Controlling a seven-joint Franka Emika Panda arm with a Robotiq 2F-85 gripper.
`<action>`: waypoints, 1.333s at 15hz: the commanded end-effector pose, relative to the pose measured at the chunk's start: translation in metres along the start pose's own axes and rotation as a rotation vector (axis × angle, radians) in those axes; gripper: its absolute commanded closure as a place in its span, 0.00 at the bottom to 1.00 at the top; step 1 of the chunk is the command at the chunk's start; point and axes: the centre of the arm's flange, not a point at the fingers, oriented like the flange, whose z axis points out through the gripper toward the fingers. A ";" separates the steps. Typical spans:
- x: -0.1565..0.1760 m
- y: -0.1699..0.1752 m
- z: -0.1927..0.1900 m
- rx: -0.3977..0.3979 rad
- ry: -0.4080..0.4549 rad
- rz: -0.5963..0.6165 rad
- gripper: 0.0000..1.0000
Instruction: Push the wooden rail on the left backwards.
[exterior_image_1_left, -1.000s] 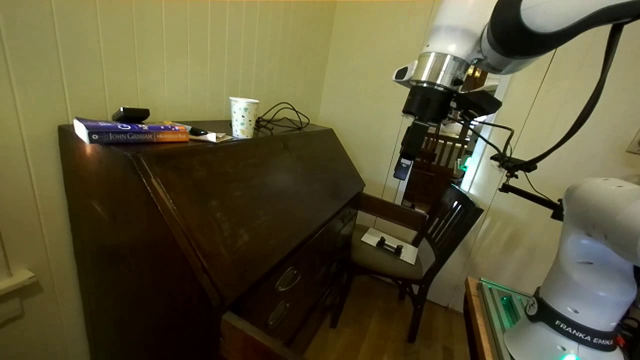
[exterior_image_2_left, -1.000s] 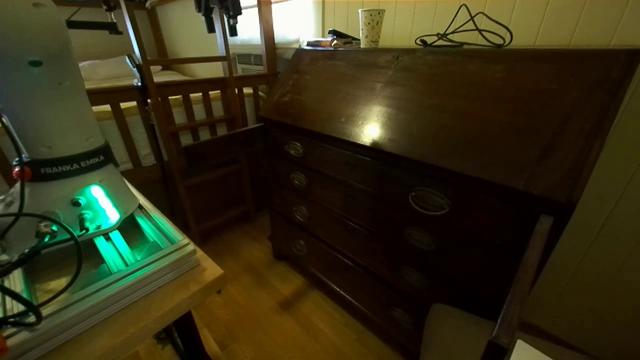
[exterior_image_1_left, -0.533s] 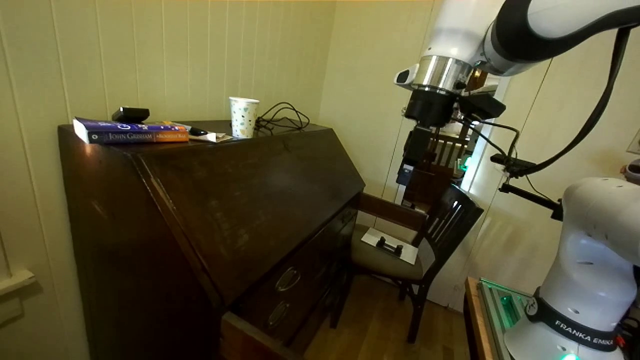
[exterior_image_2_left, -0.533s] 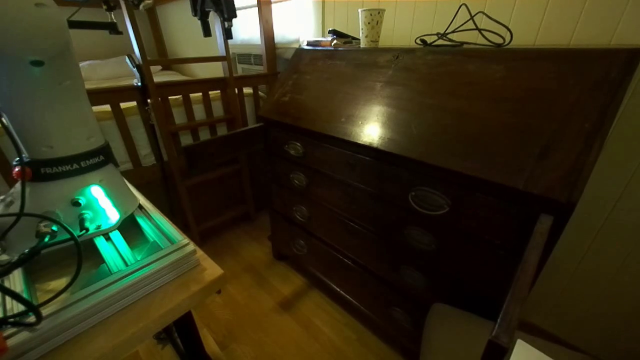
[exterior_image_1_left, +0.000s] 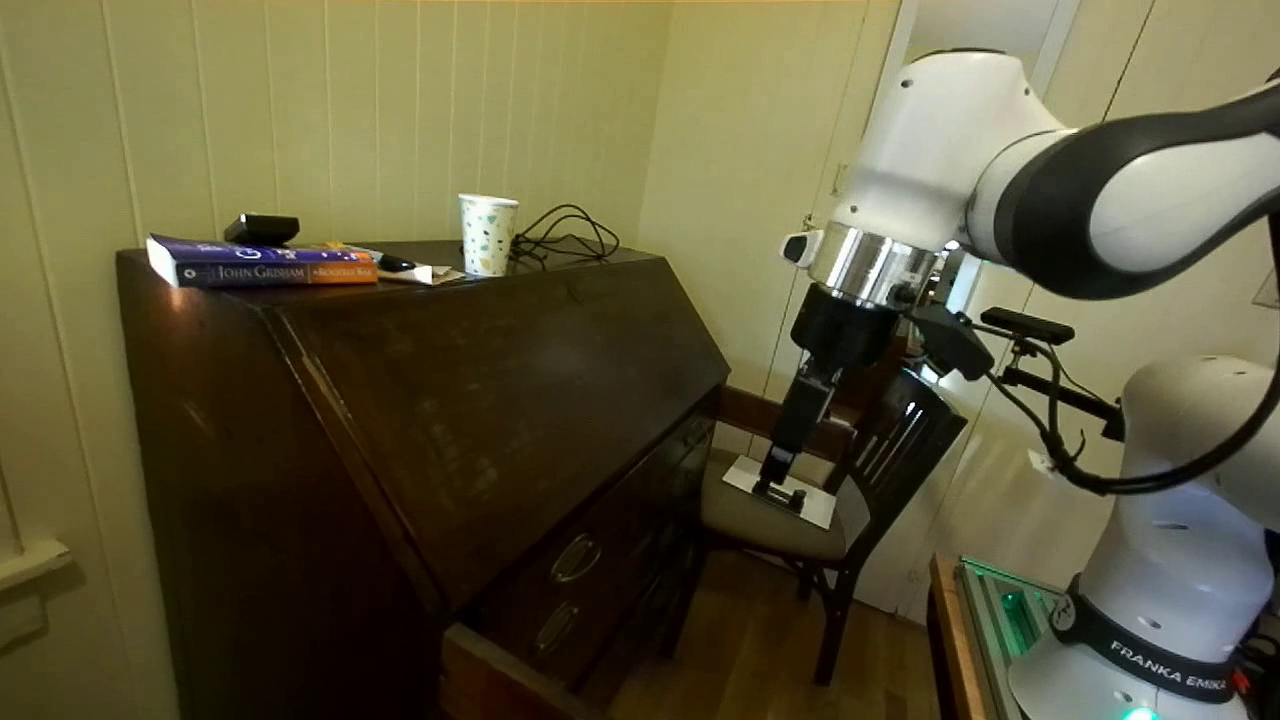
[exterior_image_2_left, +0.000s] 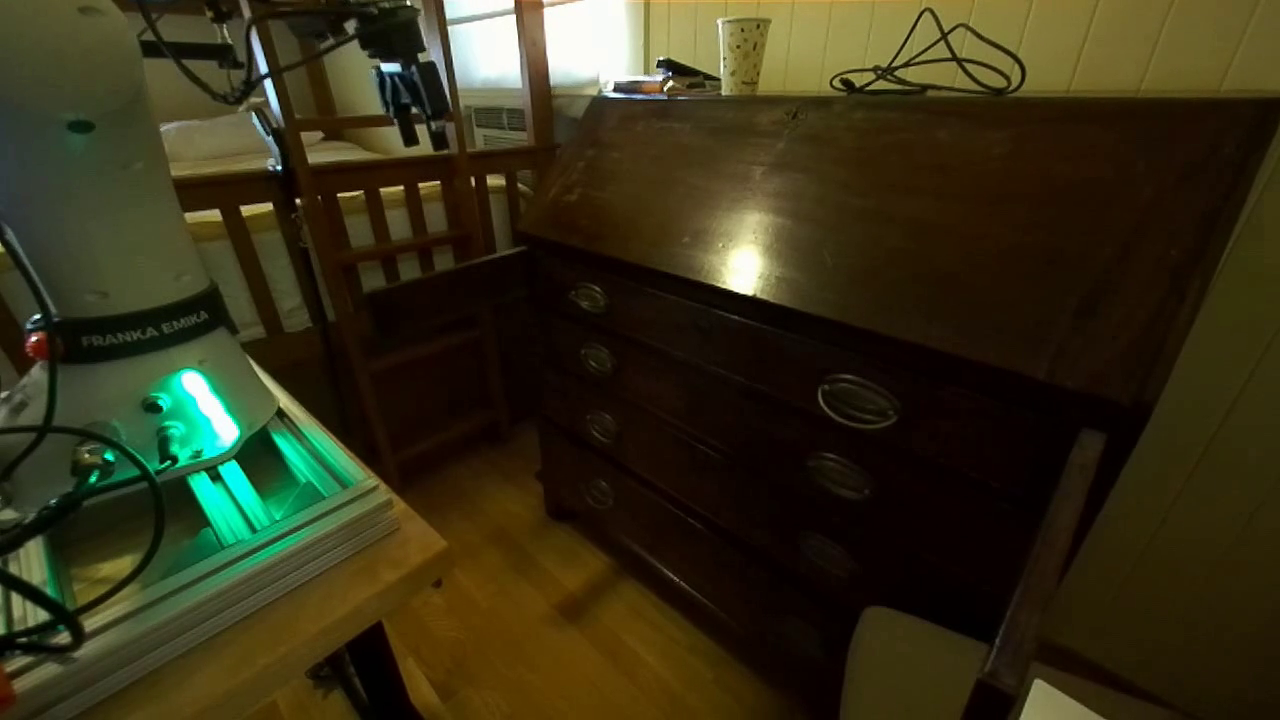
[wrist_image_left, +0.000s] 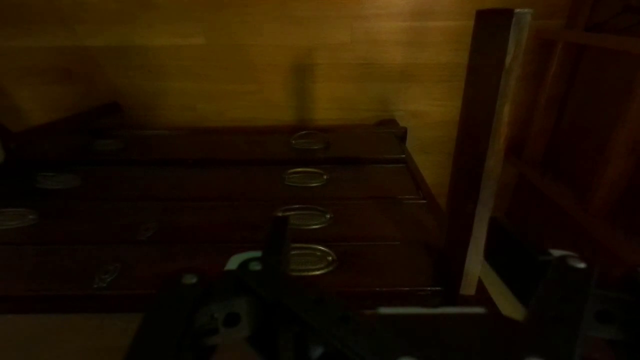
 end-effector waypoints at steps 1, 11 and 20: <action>-0.003 -0.026 0.044 0.090 0.075 -0.018 0.00; -0.022 -0.083 0.107 0.013 -0.055 -0.096 0.00; -0.016 -0.095 0.137 -0.149 0.031 0.069 0.00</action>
